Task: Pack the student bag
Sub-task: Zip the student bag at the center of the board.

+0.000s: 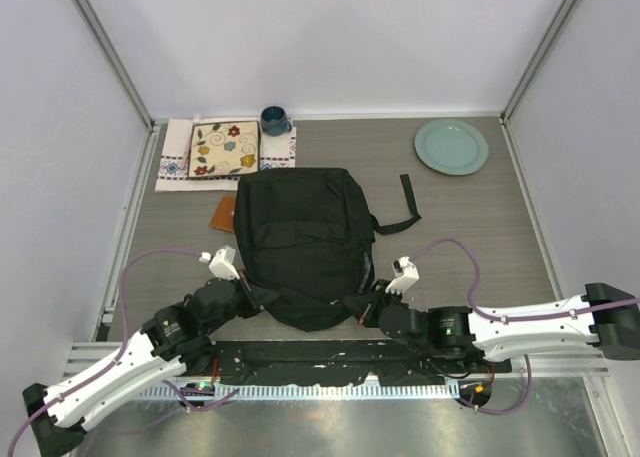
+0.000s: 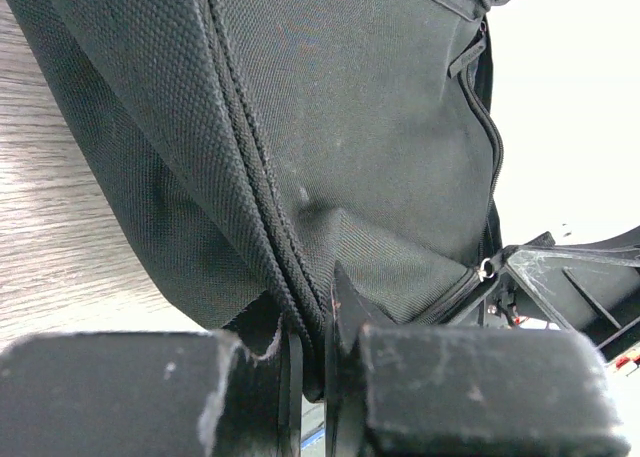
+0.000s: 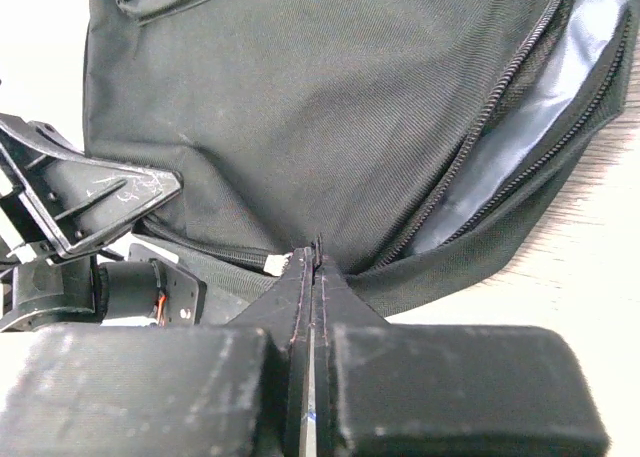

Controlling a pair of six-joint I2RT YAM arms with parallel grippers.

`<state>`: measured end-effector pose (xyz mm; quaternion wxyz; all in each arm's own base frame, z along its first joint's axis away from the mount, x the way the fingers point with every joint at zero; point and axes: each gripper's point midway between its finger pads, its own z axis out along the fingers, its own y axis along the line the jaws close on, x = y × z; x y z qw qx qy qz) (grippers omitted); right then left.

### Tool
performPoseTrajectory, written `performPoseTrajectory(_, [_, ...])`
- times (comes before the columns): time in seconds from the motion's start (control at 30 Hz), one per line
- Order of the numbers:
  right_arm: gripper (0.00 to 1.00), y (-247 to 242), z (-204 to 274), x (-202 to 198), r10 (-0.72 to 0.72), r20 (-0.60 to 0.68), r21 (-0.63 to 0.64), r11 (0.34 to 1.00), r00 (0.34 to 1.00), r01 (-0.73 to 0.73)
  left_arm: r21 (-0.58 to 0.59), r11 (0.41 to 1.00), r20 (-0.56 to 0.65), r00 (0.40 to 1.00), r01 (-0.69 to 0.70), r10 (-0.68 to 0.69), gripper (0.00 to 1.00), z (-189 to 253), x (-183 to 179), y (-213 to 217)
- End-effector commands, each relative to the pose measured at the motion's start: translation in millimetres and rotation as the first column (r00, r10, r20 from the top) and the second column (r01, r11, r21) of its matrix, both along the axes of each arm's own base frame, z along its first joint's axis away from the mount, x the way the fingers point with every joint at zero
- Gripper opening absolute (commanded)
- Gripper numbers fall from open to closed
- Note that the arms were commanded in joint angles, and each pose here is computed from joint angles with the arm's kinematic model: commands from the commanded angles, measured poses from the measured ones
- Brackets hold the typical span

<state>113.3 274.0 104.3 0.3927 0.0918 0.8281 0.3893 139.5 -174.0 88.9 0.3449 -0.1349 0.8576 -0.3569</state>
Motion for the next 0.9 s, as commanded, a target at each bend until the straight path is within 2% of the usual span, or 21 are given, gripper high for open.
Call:
performPoseTrajectory(0.0, [0.01, -47, -12, 26, -0.168, 0.083, -0.116, 0.977, 0.982, 0.177, 0.116, 0.990, 0.045, 0.996, -0.083, 0.078, 0.00, -7, 11, 25])
performPoseTrajectory(0.03, [0.01, -48, -12, 27, -0.171, 0.088, -0.119, 0.976, 0.981, 0.180, 0.120, 0.989, 0.044, 0.996, -0.082, 0.078, 0.01, -7, 11, 25])
performPoseTrajectory(0.07, [0.01, -47, -8, 28, -0.167, 0.094, -0.110, 0.978, 0.981, 0.177, 0.118, 0.990, 0.045, 0.996, -0.077, 0.072, 0.15, -5, 10, 24])
performPoseTrajectory(0.13, [0.01, -44, -3, 27, -0.147, 0.105, -0.110, 0.981, 0.984, 0.159, 0.141, 0.988, 0.050, 0.997, -0.060, 0.053, 0.36, -3, 10, 25])
performPoseTrajectory(0.17, [0.01, -41, 0, 27, -0.135, 0.115, -0.123, 0.981, 0.984, 0.149, 0.147, 0.988, 0.055, 0.997, -0.054, 0.046, 0.53, 6, 9, 26])
performPoseTrajectory(0.23, [0.01, -36, 6, 27, -0.116, 0.122, -0.128, 0.983, 0.986, 0.132, 0.162, 0.986, 0.090, 0.996, -0.041, 0.026, 0.64, 26, 10, 28])
performPoseTrajectory(0.3, [0.01, -33, 7, 26, -0.093, 0.136, -0.154, 0.981, 0.986, 0.114, 0.222, 0.974, 0.111, 0.994, -0.042, 0.017, 0.68, 35, 10, 38])
performPoseTrajectory(0.47, [0.01, -25, 14, 27, -0.075, 0.147, -0.167, 0.981, 0.986, 0.100, 0.192, 0.981, 0.195, 0.980, -0.006, -0.032, 0.73, 82, 13, 30])
performPoseTrajectory(0.6, [0.01, -25, 15, 26, -0.074, 0.147, -0.154, 0.983, 0.986, 0.097, 0.181, 0.965, 0.255, 0.938, 0.191, -0.234, 0.75, 103, 12, -12])
performPoseTrajectory(0.63, [0.01, -26, 16, 27, -0.077, 0.147, -0.147, 0.984, 0.986, 0.098, 0.194, 0.938, 0.248, 0.911, 0.287, -0.330, 0.75, 104, 8, -31])
performPoseTrajectory(0.7, [0.01, -27, 17, 28, -0.082, 0.146, -0.142, 0.984, 0.986, 0.103, 0.238, 0.890, 0.254, 0.860, 0.388, -0.443, 0.75, 108, 1, -51])
performPoseTrajectory(0.73, [0.01, -28, 18, 28, -0.084, 0.142, -0.132, 0.986, 0.986, 0.103, 0.317, 0.865, 0.273, 0.836, 0.389, -0.476, 0.76, 106, 5, -53])
performPoseTrajectory(0.77, [0.01, -29, 17, 30, -0.087, 0.141, -0.133, 0.985, 0.986, 0.106, 0.389, 0.809, 0.246, 0.797, 0.440, -0.552, 0.77, 96, -7, -68])
performPoseTrajectory(0.83, [0.01, -30, 20, 31, -0.092, 0.138, -0.121, 0.987, 0.986, 0.109, 0.478, 0.771, 0.279, 0.759, 0.421, -0.588, 0.81, 100, -6, -82])
performPoseTrajectory(0.87, [0.01, -31, 20, 32, -0.092, 0.135, -0.118, 0.987, 0.987, 0.108, 0.534, 0.704, 0.241, 0.714, 0.468, -0.657, 0.81, 87, -16, -95])
